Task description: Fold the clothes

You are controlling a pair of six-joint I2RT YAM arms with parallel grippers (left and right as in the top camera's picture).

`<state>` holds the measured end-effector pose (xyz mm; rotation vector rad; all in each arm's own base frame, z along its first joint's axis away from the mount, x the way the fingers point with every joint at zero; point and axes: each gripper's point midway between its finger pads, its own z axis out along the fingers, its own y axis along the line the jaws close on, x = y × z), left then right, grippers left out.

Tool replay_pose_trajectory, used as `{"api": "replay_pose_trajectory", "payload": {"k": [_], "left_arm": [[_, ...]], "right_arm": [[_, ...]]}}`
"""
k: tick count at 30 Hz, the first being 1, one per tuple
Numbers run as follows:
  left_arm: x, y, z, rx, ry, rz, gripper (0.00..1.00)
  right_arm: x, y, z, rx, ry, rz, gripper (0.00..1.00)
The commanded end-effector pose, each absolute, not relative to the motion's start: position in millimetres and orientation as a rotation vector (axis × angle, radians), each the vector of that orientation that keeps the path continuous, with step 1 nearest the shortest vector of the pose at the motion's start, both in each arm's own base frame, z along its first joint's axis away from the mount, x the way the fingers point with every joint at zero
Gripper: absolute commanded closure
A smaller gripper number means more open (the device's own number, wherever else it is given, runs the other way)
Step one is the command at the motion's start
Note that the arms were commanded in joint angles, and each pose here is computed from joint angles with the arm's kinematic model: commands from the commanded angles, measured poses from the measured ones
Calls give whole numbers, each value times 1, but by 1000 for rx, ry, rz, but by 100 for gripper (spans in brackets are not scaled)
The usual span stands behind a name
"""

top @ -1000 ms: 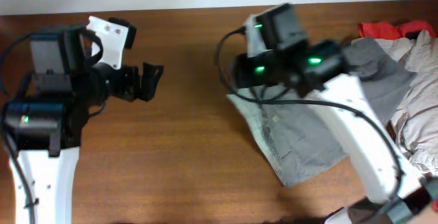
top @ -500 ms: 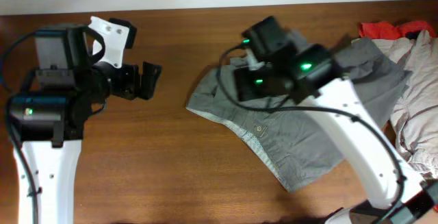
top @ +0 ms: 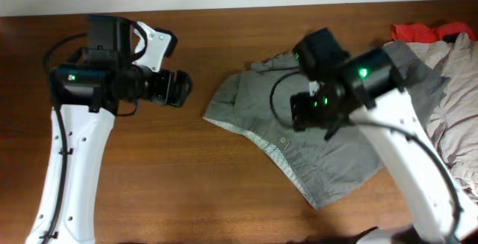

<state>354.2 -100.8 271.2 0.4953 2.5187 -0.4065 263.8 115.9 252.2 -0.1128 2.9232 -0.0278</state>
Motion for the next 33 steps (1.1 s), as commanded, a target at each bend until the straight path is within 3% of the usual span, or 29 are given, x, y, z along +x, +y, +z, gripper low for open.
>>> {"api": "replay_pose_trajectory", "payload": {"k": [1, 7, 8, 22, 28, 33], "left_arm": [[334, -114, 273, 582, 2536, -441, 9], [326, -120, 264, 647, 2569, -387, 8], [329, -122, 264, 646, 2556, -389, 1], [364, -135, 248, 614, 2468, -393, 1], [364, -135, 248, 615, 2467, -393, 1], [365, -135, 249, 614, 2464, -393, 1]], "right_arm": [[234, 103, 297, -28, 2715, -92, 25], [197, 99, 304, 89, 2566, -41, 5], [194, 98, 294, 118, 2571, -44, 1], [174, 92, 100, 186, 2913, -269, 1], [161, 74, 63, 298, 3033, -361, 0], [148, 77, 39, 300, 3125, -361, 5]]}}
